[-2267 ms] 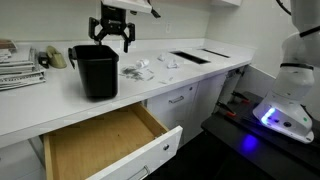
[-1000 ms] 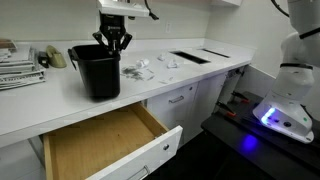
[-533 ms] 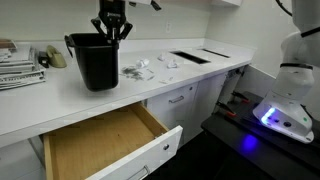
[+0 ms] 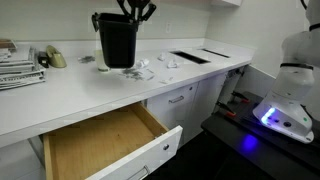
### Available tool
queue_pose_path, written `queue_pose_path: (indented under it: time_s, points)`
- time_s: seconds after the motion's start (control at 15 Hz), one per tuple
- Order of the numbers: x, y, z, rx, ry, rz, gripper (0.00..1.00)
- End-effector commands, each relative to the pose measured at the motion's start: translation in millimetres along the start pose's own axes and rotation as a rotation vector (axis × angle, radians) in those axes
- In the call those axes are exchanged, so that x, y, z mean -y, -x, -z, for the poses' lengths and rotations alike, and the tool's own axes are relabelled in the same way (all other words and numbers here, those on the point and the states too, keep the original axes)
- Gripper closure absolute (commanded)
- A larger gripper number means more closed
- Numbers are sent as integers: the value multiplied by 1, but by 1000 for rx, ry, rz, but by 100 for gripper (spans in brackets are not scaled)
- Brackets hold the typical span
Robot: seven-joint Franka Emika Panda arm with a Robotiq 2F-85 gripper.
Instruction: Place the bin between the two shoots
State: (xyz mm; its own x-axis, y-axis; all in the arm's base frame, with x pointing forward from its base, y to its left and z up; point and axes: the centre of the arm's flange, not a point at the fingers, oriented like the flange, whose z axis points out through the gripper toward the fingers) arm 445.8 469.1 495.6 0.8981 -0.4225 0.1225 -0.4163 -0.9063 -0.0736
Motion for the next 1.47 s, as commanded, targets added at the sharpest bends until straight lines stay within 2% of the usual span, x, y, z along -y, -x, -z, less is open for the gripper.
queue_pose_path:
  time_s: [0.0,0.27,0.4,0.47,0.53,0.93,1.0,1.13,1.4]
  points:
    - [-86,13,13,-37,-16,-198,98]
    - [-138,22,27,-84,-23,-403,98]
    - [-156,32,33,-104,-7,-426,98]
    - [-110,11,25,-68,24,-385,98]
    - [-119,17,25,-77,30,-385,93]
    - [-114,13,15,-69,47,-385,93]
    - [-113,13,15,-69,47,-384,98]
    - [-123,0,14,-76,45,-446,98]
    - [-175,-48,26,-46,32,-654,98]
